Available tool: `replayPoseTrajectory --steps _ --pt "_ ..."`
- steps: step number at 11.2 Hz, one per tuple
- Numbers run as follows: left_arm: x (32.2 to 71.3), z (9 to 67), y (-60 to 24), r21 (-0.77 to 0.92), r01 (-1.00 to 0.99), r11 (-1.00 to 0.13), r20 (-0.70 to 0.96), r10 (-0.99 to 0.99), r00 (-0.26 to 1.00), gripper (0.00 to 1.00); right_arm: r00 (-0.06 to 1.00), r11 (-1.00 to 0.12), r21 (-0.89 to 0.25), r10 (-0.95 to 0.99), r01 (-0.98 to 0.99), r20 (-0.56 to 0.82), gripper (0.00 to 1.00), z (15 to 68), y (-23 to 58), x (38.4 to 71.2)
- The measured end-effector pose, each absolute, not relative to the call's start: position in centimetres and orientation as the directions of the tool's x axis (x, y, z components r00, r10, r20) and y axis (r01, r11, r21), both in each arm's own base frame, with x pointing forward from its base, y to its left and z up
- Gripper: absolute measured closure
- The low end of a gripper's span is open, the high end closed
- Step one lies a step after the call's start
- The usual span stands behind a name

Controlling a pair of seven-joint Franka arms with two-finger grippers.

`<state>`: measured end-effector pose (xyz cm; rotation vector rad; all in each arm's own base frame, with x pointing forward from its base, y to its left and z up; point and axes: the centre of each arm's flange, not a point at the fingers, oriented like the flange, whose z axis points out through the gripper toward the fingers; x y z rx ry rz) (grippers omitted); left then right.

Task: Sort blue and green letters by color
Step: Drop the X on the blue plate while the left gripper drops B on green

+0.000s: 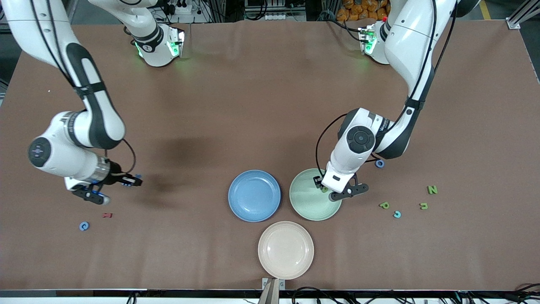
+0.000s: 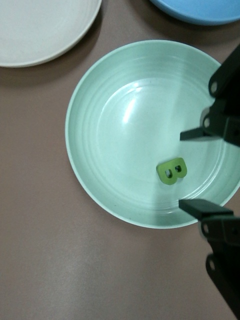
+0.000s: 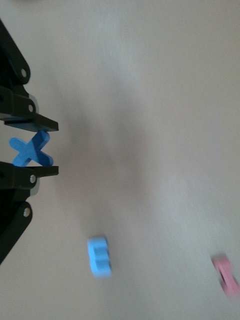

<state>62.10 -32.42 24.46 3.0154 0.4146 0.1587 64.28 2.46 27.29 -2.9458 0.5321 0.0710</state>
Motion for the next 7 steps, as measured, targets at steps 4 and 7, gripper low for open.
replayPoseTrajectory --steps 4,7 --pt "63.6 25.1 -29.7 0.096 0.257 -0.962 0.107 0.267 0.958 0.0 0.898 -0.874 -0.206 -0.43 -0.44 -0.096 0.68 26.8 9.5 65.2" --pt "64.8 25.3 -24.0 0.051 0.194 -0.98 0.09 0.198 0.976 0.0 0.843 -0.786 -0.307 -0.51 -0.537 -0.169 0.68 26.3 14.3 65.0"
